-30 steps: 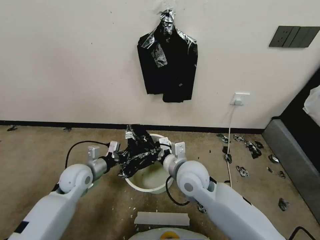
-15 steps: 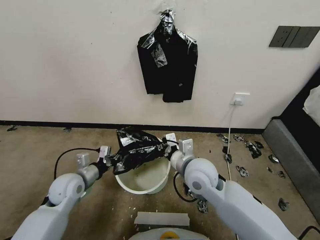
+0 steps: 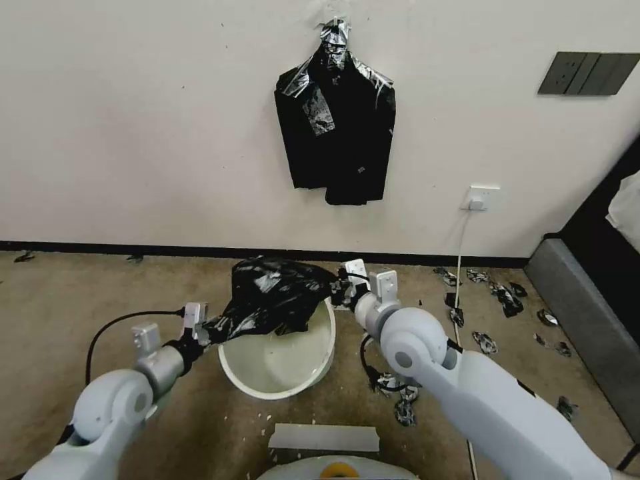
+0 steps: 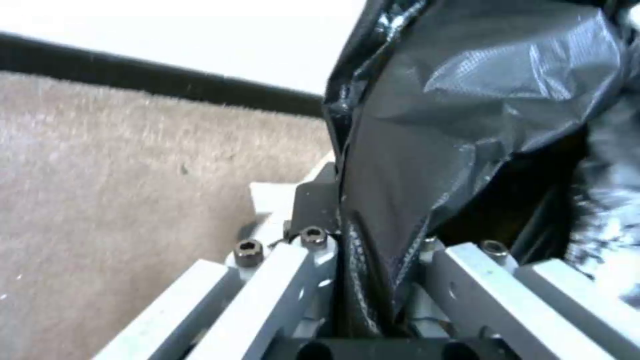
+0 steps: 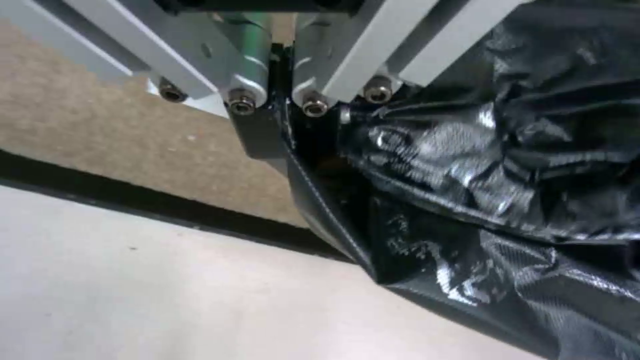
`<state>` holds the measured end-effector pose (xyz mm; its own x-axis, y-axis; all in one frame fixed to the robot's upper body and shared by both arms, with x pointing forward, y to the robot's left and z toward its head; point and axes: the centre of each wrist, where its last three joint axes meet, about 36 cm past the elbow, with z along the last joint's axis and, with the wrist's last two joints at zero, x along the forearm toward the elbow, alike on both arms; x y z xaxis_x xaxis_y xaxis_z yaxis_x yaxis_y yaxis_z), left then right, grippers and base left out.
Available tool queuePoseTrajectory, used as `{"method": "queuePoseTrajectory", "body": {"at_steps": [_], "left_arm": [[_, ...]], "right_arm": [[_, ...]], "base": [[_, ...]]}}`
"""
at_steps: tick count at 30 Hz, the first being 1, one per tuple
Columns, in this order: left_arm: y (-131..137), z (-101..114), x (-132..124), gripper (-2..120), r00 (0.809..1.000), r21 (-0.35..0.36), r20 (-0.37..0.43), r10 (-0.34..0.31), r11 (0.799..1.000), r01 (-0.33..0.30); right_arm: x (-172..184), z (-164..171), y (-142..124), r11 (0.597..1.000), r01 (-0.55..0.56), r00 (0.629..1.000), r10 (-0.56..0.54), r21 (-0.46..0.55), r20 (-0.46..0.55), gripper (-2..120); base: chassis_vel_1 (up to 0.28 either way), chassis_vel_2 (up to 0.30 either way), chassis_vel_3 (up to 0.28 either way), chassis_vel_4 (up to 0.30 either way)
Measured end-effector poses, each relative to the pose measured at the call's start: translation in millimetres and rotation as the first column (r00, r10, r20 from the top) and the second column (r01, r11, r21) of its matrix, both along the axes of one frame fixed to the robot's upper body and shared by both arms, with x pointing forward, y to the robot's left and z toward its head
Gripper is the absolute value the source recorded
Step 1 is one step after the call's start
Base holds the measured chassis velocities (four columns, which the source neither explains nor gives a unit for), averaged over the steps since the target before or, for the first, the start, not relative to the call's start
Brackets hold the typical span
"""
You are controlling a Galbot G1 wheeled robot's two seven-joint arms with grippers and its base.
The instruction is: Place a trash bag onto the trash bin.
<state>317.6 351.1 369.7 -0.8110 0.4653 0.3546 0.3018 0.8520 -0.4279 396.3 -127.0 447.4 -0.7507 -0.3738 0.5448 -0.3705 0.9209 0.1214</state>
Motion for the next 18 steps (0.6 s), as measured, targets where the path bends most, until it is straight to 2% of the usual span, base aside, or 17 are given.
{"method": "queuePoseTrajectory", "body": {"at_steps": [6, 10, 11, 14, 15, 18], "left_arm": [[2, -3, -7, 6, 0.998, -0.050, 0.049, 0.031, 0.998, -0.028], [1, -1, -10, 6, 0.994, -0.135, 0.079, 0.069, 0.989, -0.058], [1, -1, -10, 6, 0.994, -0.135, 0.079, 0.069, 0.989, -0.058], [-1, -3, -15, 6, 0.993, -0.202, 0.097, 0.069, 0.978, -0.049], [-1, -3, -15, 6, 0.993, -0.202, 0.097, 0.069, 0.978, -0.049], [-6, 0, -14, 6, 0.989, -0.280, 0.112, 0.092, 0.958, -0.057]], "right_arm": [[-2, -2, -17, 0.999, -0.009, 1.000, 0.009, -0.045, -0.001, 0], [-7, -9, -31, 0.996, -0.036, 0.999, 0.035, -0.087, -0.016, 0], [-7, -9, -31, 0.996, -0.036, 0.999, 0.035, -0.087, -0.016, 0], [-8, -13, -36, 0.993, -0.051, 0.998, 0.049, -0.102, -0.029, 0], [-8, -13, -36, 0.993, -0.051, 0.998, 0.049, -0.102, -0.029, 0], [-10, -17, -42, 0.990, -0.073, 0.997, 0.068, -0.122, -0.048, 0]], "base": [[0.000, 0.000, 0.000, 0.000], [0.000, 0.000, 0.000, 0.000], [0.000, 0.000, 0.000, 0.000], [0.000, 0.000, 0.000, 0.000], [0.000, 0.000, 0.000, 0.000], [0.000, 0.000, 0.000, 0.000]]}}
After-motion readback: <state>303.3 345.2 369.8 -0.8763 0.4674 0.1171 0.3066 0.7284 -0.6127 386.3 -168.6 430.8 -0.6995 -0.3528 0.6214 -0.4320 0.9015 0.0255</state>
